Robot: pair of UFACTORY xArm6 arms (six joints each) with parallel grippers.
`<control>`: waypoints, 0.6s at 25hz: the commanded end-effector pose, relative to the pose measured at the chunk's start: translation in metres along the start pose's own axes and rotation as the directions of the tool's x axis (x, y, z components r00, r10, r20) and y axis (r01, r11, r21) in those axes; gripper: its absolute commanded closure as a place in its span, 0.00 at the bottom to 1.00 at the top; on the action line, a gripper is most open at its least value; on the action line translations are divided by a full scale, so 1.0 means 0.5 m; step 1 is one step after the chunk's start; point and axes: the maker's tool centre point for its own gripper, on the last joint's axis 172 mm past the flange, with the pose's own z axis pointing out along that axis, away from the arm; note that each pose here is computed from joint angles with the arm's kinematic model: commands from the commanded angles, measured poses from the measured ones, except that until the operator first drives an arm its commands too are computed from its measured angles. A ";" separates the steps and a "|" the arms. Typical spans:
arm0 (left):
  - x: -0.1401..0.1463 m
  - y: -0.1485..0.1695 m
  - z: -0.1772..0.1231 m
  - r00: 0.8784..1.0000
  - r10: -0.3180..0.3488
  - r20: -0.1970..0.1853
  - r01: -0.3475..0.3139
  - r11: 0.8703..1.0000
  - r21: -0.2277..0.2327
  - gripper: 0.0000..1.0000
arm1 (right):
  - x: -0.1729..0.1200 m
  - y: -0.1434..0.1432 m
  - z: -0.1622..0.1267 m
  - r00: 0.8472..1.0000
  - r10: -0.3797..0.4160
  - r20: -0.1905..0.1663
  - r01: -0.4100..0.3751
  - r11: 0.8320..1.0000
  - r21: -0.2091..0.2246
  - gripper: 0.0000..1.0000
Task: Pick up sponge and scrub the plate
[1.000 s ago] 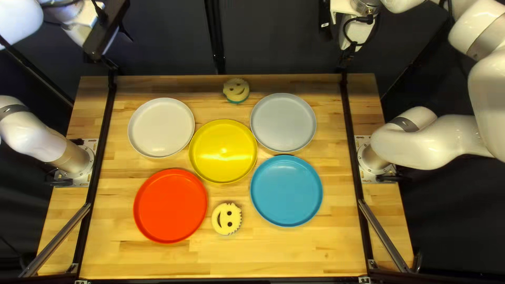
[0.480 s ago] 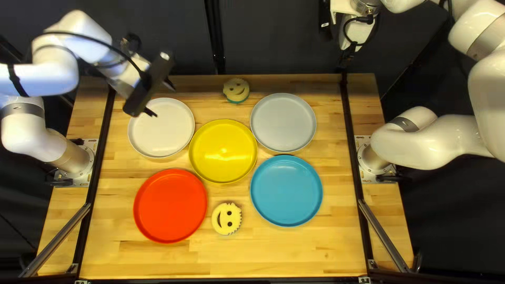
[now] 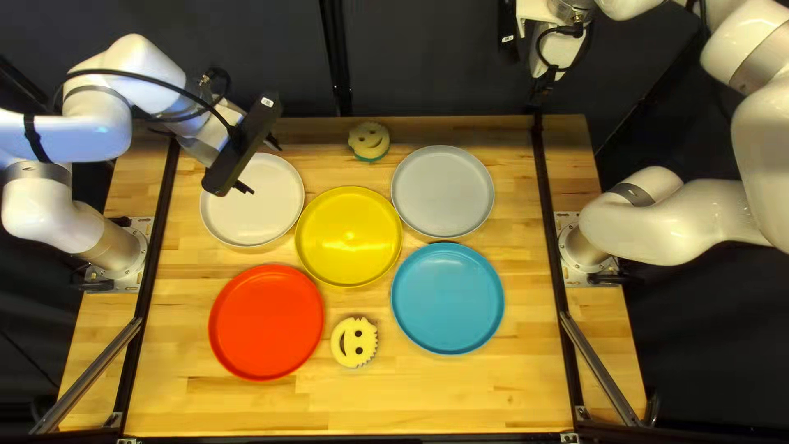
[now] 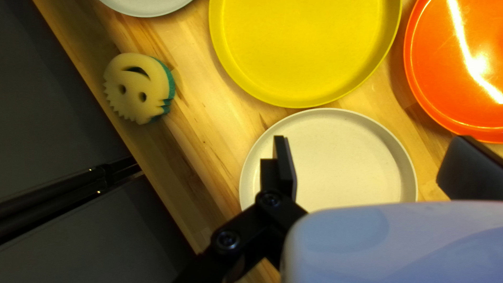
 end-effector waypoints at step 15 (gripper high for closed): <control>0.186 0.139 0.109 0.994 0.107 -0.002 -0.107 0.994 0.005 0.00 | 0.000 0.000 0.000 1.000 0.000 0.000 0.000 1.000 0.000 0.00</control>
